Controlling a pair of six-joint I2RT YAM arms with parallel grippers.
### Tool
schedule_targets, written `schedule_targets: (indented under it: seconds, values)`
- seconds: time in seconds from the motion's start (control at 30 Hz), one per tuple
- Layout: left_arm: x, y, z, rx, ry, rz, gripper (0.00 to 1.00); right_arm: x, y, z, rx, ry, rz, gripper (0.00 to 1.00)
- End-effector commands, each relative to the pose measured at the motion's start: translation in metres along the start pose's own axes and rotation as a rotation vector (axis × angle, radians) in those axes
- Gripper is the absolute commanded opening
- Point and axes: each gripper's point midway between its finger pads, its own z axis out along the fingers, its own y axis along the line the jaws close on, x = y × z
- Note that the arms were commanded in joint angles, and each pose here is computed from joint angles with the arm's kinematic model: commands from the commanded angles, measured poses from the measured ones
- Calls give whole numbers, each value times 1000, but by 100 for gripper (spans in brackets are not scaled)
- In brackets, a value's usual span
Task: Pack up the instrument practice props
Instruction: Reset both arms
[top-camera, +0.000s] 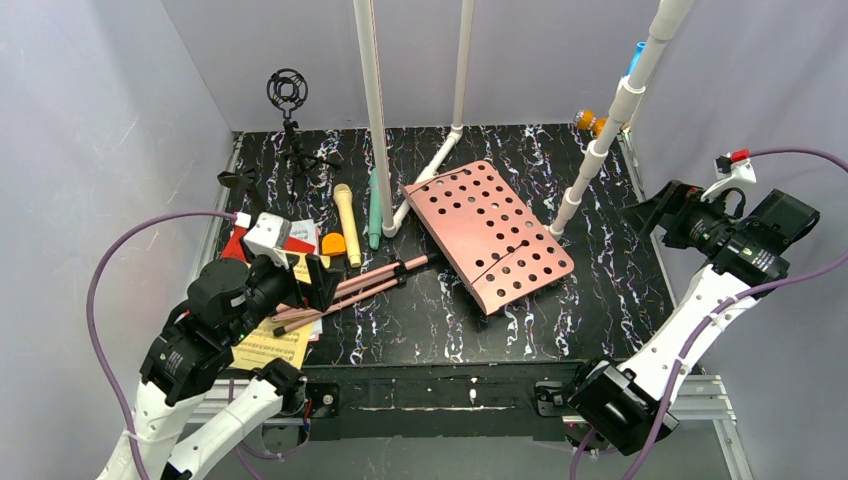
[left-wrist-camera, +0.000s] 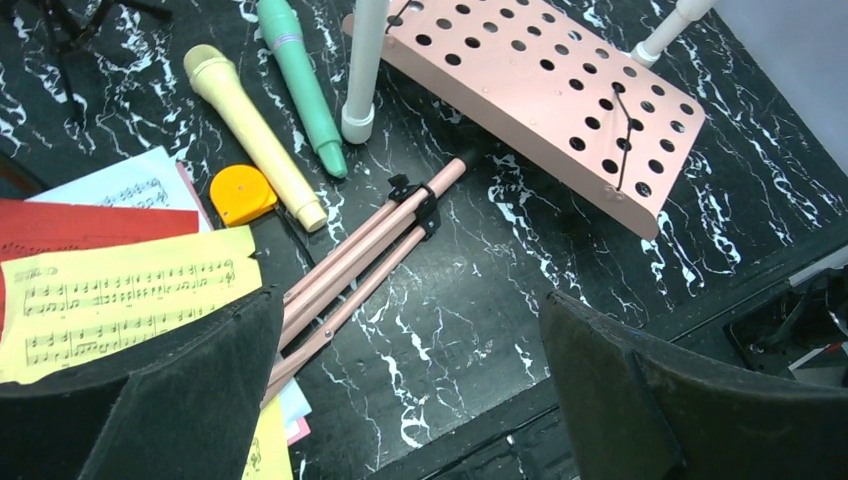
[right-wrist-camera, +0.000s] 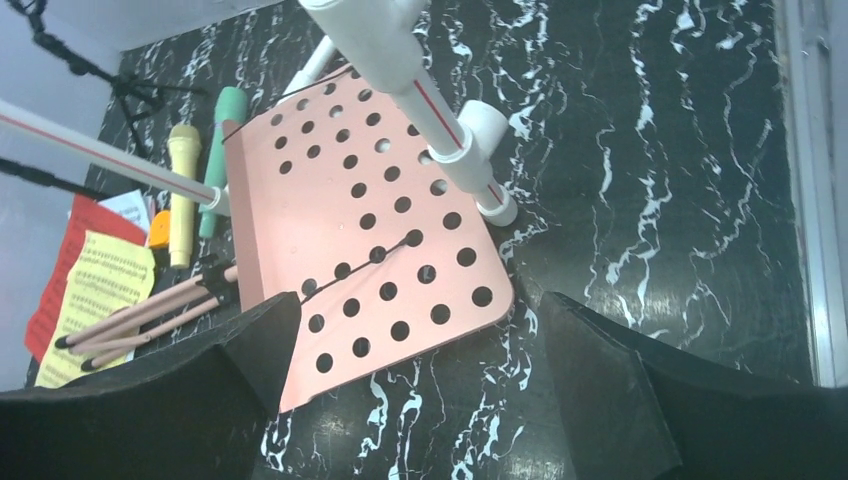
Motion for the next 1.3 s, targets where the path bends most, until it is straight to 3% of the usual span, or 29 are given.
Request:
schedule_targets:
  seconds: [0.0,0.23,0.43,0.7,0.93,1.27]
  values:
    - [1,12,-16,-64,-3,-25,98,-9,-3,-12,128,-25,47,98]
    - [9,16,-26,-85,0,-64,98,6,-11,-7,137,18,98,98]
    - [16,22,-32,-111,7,-78,98,2,5,10,-12,35,130,98]
    - [18,25,-25,-135,26,-87,98,14,45,63,-73,129,25,98]
    - [15,23,-18,-141,31,-108,98,42,52,68,-74,257,-166,98]
    - [0,-4,-16,-25,28,-203,98,53,74,49,-172,176,-249,98]
